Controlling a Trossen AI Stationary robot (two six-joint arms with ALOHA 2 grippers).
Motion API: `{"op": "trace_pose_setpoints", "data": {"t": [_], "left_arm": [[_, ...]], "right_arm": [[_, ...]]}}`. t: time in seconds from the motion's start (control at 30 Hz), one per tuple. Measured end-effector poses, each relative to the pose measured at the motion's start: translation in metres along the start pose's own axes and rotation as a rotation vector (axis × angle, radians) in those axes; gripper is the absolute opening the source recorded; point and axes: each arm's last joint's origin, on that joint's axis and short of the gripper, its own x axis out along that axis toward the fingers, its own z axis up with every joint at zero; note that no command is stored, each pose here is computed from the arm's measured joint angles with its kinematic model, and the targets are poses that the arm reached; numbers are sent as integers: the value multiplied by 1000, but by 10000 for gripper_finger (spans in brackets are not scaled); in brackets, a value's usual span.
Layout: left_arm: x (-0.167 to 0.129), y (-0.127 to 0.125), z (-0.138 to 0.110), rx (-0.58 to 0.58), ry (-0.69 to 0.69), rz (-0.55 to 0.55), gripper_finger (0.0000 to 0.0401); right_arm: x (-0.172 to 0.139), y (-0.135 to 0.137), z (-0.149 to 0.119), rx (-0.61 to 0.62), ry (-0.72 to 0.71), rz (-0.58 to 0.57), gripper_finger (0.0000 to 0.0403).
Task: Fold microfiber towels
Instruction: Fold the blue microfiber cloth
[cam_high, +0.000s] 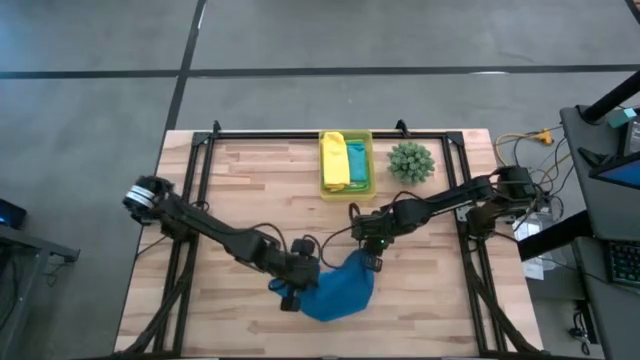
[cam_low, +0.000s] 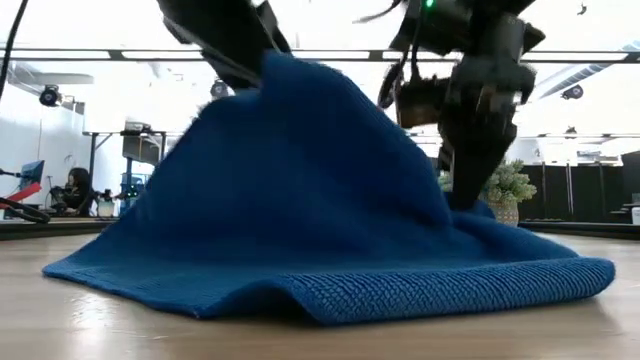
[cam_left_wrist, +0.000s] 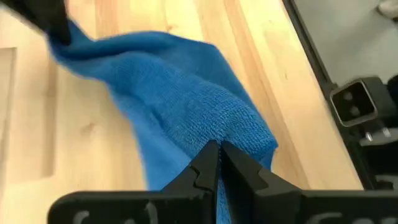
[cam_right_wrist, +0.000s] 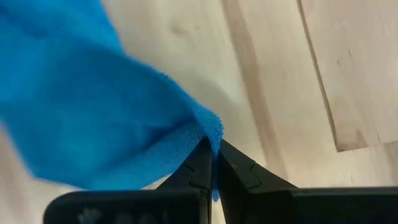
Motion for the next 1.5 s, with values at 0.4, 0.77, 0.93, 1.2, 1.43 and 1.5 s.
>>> {"op": "trace_pose_setpoints", "data": {"t": [0.4,0.77,0.93,1.2,1.43,1.5], "left_arm": [[-70,22,5,-52,-18,122,0],[-116,38,3,-108,-14,196,0],[-128,23,4,-72,-35,27,0],[-121,-15,10,-117,-107,-256,0],[-101,-13,5,-114,-69,-211,0],[-85,-6,-3,-127,-22,-181,0]], "right_arm": [[-70,23,-13,-19,-205,78,8],[-109,52,-23,-41,-233,115,8],[-117,77,-27,-101,-204,147,8],[-137,117,-32,-129,-124,300,8],[-134,115,-34,-179,-94,301,8],[-126,105,-31,-184,-79,277,8]]}}
